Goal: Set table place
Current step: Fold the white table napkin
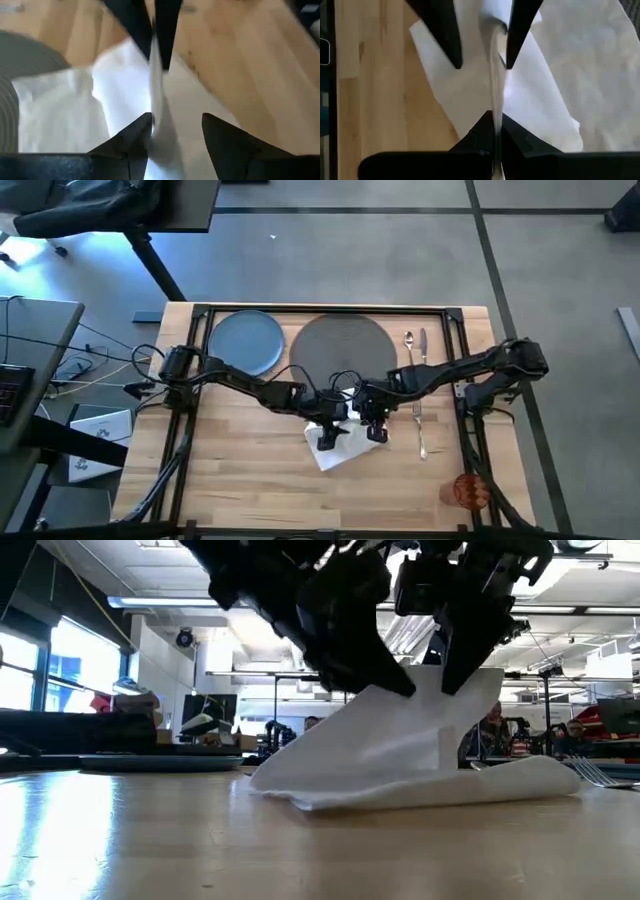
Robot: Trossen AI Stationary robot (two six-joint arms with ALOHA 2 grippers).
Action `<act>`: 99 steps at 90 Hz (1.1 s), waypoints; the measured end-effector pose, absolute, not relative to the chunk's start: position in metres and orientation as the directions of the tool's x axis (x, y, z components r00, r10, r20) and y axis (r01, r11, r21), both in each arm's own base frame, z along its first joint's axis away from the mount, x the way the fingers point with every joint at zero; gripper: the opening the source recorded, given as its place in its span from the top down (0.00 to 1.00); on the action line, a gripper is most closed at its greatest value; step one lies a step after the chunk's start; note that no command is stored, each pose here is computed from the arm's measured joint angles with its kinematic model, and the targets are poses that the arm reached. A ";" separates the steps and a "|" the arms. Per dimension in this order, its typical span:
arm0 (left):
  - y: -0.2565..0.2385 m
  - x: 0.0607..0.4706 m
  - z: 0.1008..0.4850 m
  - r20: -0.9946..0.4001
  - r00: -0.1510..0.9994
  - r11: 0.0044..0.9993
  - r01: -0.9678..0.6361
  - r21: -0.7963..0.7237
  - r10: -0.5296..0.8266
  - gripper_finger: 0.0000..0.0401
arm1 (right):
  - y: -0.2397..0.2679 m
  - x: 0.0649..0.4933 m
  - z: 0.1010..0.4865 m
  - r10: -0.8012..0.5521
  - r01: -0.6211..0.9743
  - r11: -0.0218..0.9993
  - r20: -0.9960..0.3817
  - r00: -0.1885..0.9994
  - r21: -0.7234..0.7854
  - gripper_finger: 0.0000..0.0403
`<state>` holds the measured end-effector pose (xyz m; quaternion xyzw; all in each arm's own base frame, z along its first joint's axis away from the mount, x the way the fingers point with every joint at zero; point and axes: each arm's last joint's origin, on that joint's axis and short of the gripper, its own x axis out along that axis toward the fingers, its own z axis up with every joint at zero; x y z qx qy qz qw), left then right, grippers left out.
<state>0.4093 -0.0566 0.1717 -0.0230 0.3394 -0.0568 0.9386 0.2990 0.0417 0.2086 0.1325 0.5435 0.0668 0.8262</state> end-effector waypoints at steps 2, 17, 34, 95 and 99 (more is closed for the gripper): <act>-0.057 0.409 0.173 -0.633 0.764 0.993 0.091 -0.081 -0.122 0.60 | 0.042 0.299 0.209 0.254 0.036 0.956 -0.880 0.401 0.292 1.00; -0.062 0.397 0.185 -0.681 0.721 0.990 0.135 -0.045 -0.130 0.60 | 0.042 0.299 0.209 0.254 0.040 0.955 -0.881 0.399 0.293 1.00; -0.075 0.381 0.191 -0.749 0.642 0.974 0.224 -0.023 -0.165 0.60 | 0.042 0.299 0.209 0.253 0.039 0.956 -0.882 0.398 0.292 1.00; -0.074 0.369 0.175 -0.858 0.479 0.983 0.091 -0.161 -0.185 0.63 | 0.040 0.299 0.208 0.215 0.051 0.965 -0.890 0.403 0.256 1.00; -0.074 0.369 0.175 -0.859 0.476 0.982 0.081 -0.169 -0.187 0.65 | 0.040 0.299 0.208 0.214 0.054 0.965 -0.889 0.404 0.257 1.00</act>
